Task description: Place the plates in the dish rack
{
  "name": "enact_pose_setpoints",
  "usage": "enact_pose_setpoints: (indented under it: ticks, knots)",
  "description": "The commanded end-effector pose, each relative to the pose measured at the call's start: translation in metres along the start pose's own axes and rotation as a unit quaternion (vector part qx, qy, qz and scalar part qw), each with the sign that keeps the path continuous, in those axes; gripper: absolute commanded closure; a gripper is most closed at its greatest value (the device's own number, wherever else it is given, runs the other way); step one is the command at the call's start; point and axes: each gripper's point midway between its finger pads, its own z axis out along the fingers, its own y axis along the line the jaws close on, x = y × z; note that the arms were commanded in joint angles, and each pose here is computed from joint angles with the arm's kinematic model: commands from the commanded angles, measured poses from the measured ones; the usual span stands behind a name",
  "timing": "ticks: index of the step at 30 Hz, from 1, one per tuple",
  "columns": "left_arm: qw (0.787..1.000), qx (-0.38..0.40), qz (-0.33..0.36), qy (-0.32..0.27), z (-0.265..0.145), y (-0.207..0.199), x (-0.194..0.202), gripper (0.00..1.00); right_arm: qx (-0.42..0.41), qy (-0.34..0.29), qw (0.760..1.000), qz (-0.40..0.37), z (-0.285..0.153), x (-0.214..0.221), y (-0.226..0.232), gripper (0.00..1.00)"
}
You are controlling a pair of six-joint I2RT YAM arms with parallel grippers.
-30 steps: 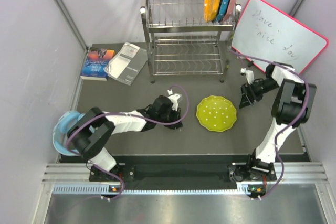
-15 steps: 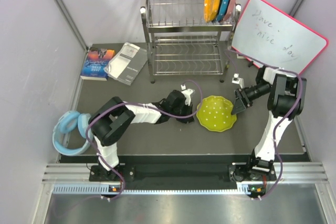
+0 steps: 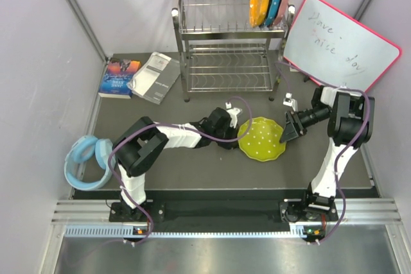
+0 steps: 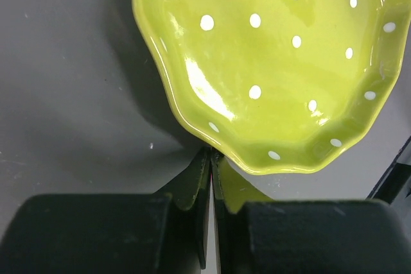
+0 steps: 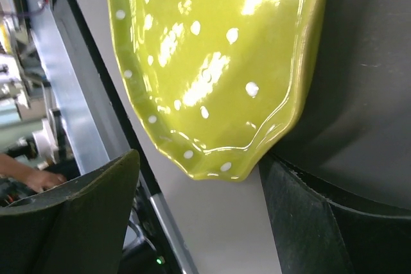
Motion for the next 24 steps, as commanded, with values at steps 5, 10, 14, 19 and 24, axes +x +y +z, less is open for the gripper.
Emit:
enact_pose_setpoints:
  ticks: [5, 10, 14, 19, 24]
  knots:
    - [0.999, 0.038, 0.033, 0.009, 0.017, -0.028, 0.012, 0.91, 0.020, -0.062, 0.998, -0.005, 0.027, -0.032, -0.016, 0.25]
    - [0.999, 0.019, 0.036, 0.025, 0.025, -0.020, 0.018, 0.91, 0.014, -0.084, 0.996, 0.026, 0.032, -0.041, -0.014, 0.28]
    - [0.997, -0.032, 0.057, 0.035, 0.015, -0.001, 0.020, 0.80, 0.026, -0.084, 0.996, 0.025, 0.032, -0.038, -0.013, 0.28]
    - [0.994, -0.056, 0.063, 0.065, 0.011, 0.016, 0.031, 0.73, 0.033, -0.089, 0.995, 0.030, 0.032, -0.038, -0.014, 0.28]
    - [0.993, -0.070, 0.068, 0.073, 0.011, 0.028, 0.032, 0.67, 0.078, -0.100, 0.991, 0.049, 0.028, -0.043, -0.028, 0.29]
